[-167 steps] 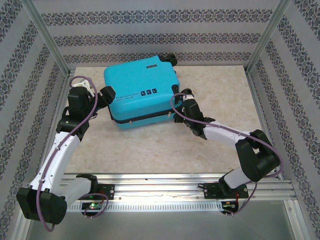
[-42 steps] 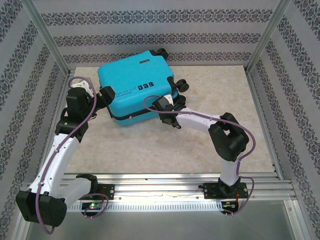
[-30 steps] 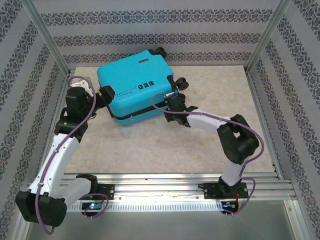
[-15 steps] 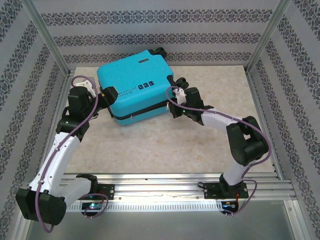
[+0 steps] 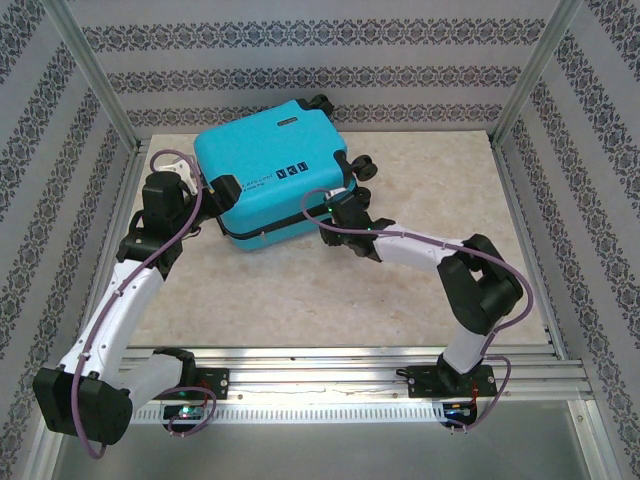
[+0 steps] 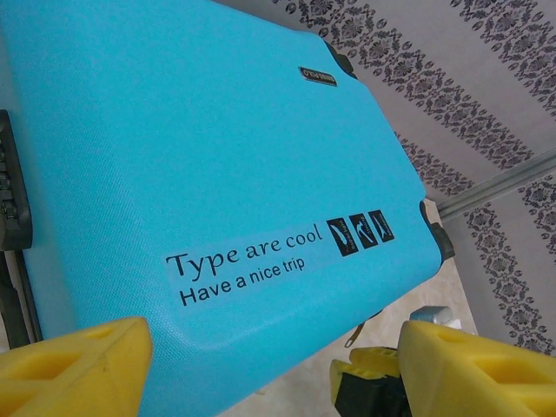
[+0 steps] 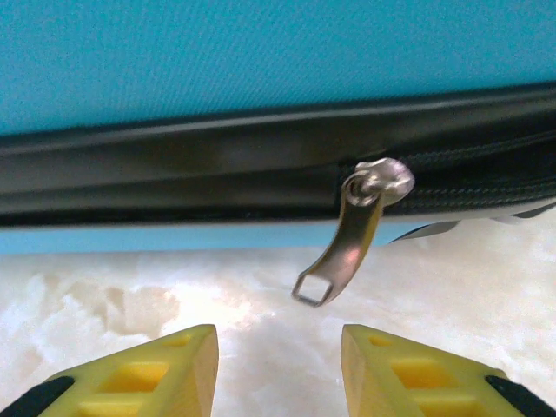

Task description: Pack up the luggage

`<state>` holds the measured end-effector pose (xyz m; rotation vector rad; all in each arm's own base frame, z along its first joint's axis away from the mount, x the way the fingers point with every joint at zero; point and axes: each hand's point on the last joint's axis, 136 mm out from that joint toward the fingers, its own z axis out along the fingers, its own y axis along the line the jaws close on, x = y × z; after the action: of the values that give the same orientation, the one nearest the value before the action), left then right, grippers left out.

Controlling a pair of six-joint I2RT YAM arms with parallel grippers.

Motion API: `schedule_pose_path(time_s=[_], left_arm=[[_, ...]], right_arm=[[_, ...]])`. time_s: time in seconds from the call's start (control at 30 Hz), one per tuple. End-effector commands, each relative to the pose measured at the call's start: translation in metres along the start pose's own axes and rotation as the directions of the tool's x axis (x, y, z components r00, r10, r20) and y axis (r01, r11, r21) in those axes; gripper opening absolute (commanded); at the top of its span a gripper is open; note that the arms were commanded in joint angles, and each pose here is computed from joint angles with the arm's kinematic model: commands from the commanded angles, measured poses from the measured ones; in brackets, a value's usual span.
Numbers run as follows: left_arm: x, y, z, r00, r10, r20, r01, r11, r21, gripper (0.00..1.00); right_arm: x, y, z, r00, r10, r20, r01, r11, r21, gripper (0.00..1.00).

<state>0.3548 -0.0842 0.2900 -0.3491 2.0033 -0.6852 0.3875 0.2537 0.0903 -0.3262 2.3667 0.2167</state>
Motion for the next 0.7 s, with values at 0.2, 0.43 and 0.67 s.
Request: schedule_pose_path(time_s=[0.2, 0.43, 0.67], left_arm=[[-0.010, -0.017, -0.006, 0.999, 0.027, 0.025, -0.028, 0.998, 0.049, 0.75], [-0.012, -0.018, -0.012, 0.999, 0.031, 0.035, -0.033, 0.998, 0.046, 0.75], [-0.013, -0.020, -0.014, 0.999, 0.030, 0.036, -0.032, 0.998, 0.049, 0.75]], right_arm=[[-0.013, -0.020, 0.016, 0.998, 0.022, -0.052, -0.012, 0.983, 0.185, 0.43], [-0.018, -0.018, 0.018, 0.999, 0.011, -0.053, -0.001, 0.984, 0.178, 0.31], [-0.019, -0.014, 0.018, 0.998, -0.028, -0.053, 0.035, 0.991, 0.126, 0.09]])
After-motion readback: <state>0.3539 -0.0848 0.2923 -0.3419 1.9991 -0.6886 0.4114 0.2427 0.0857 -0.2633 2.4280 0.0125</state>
